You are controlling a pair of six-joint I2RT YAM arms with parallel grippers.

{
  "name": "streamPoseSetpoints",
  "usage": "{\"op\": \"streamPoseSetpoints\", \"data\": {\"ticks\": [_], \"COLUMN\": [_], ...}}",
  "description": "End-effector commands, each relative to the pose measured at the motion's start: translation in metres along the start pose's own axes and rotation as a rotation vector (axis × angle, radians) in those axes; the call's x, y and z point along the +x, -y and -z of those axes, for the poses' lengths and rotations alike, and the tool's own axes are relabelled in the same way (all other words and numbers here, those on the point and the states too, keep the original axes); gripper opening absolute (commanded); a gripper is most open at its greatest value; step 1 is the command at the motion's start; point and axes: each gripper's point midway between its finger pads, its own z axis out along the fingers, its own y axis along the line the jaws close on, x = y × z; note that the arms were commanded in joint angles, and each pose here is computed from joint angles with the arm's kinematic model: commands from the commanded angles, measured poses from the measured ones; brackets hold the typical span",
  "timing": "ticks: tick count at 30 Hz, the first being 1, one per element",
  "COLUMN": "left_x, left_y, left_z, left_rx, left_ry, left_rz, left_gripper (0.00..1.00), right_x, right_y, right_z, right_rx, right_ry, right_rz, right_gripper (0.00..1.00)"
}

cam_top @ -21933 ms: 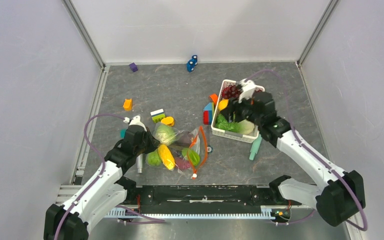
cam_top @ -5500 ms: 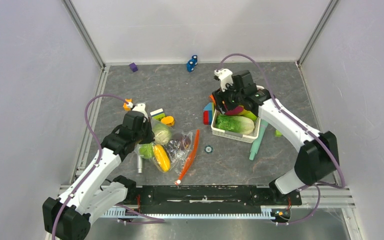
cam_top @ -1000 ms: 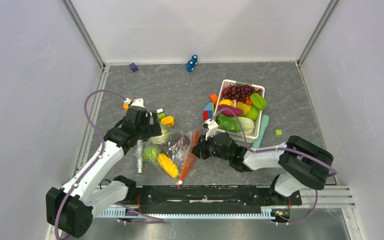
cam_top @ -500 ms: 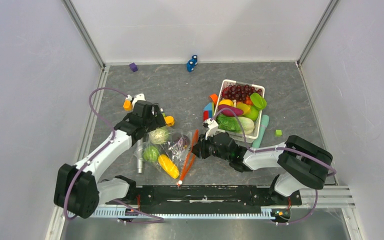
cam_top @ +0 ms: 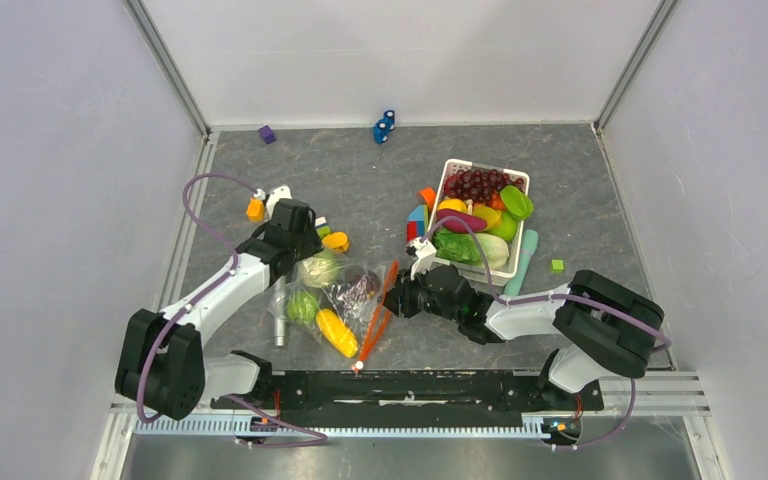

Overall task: Open the zip-top bag and remove the fake food
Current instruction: Pick up the fake fruit from the zipper food storage bag.

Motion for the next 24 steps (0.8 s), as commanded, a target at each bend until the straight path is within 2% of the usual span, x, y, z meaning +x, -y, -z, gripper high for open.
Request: {"op": "streamPoseSetpoints", "data": {"ticks": [1,6,9,20,24], "left_x": [-0.005,0.009,0.020,0.054,0.060], "left_y": [0.006,0.010,0.011,0.007,0.008], "left_z": [-0.004,-0.007,-0.008,-0.009,-0.009], "left_rx": [0.034,0.073,0.095,0.143,0.156], "left_ry": [0.031,-0.011,-0.042,-0.123,-0.137], "left_rz": [0.022,0.006,0.002,0.003,0.004], "left_gripper": [0.47,0.15,0.05,0.02,0.02], "right_x": [-0.022,-0.026,-0.027,-0.026,-0.027], "right_y": [-0.010,-0.011,-0.012,-0.006,0.003], "right_z": [-0.006,-0.009,-0.013,-0.027,-0.027], "right_rx": [-0.020,-0.015,-0.017,0.034,0.078], "right_ry": [0.075,0.081,0.075,0.047,0.046], "right_rz": [0.016,0.029,0.038,0.045,0.065], "right_gripper": [0.29,0.34,0.38,0.53,0.62]}}
